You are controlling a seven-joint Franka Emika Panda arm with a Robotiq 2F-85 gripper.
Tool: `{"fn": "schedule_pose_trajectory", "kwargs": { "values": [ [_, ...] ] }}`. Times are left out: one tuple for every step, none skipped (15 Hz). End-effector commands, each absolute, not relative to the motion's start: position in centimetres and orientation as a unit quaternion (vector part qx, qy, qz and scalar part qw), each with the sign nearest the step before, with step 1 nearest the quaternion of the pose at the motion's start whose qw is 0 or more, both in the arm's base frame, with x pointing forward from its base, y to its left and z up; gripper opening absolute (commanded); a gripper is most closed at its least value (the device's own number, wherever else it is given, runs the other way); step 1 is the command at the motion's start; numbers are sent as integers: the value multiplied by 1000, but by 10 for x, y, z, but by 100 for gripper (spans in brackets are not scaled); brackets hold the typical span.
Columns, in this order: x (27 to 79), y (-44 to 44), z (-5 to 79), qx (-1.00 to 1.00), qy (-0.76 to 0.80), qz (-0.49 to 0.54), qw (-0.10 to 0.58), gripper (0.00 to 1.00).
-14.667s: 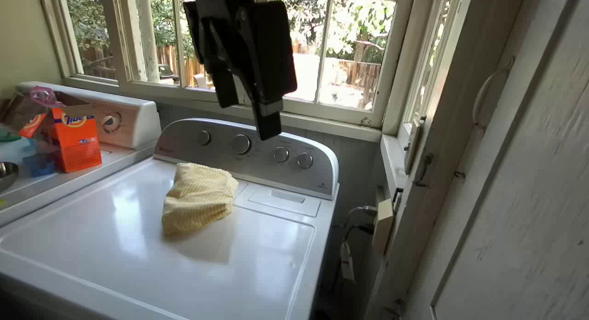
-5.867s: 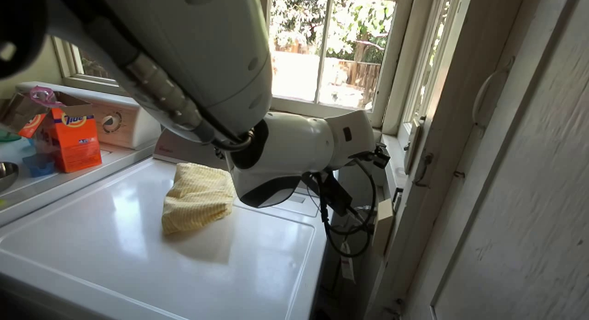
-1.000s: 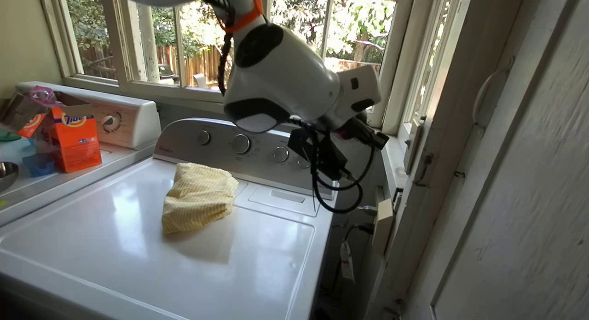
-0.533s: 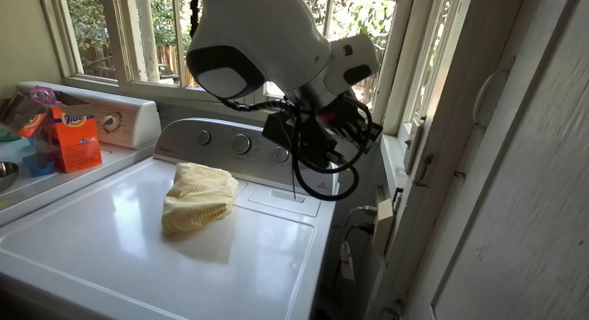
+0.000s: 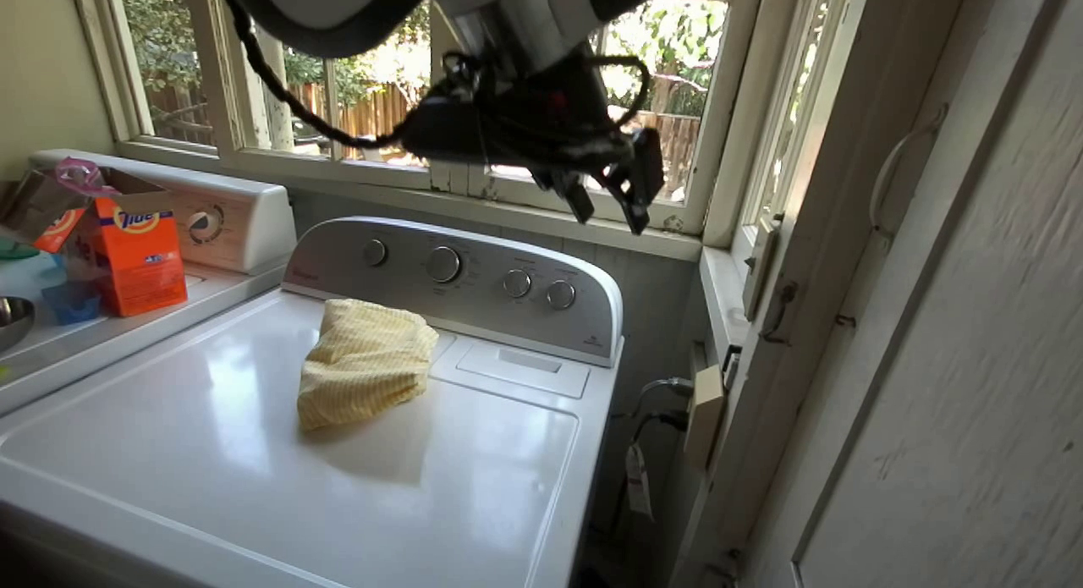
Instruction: Flip the switch on the wall
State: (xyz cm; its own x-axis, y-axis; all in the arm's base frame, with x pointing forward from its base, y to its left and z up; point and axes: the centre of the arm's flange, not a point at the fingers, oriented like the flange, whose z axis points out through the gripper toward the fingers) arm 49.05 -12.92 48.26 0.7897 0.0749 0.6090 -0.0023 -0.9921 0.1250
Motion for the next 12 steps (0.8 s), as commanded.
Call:
{"fn": "schedule_pose_trajectory", "kwargs": {
  "values": [
    [483, -106, 578, 942, 21, 331, 55, 99],
    [479, -99, 603, 937, 18, 343, 59, 100],
    [474, -93, 632, 932, 15, 356, 68, 100],
    [467, -88, 660, 923, 6, 375, 88, 100],
    [460, -84, 689, 911, -11, 398, 109, 100],
    [473, -85, 647, 918, 15, 384, 93, 100],
    [466, -81, 671, 910, 8, 400, 105, 100],
    [460, -77, 684, 906, 3, 408, 112, 100],
    [458, -75, 689, 905, 2, 410, 116, 100],
    [457, -74, 689, 905, 1, 410, 117, 100],
    [457, -75, 688, 905, 0, 409, 117, 100],
    [457, -77, 686, 906, -2, 408, 117, 100]
  ]
}}
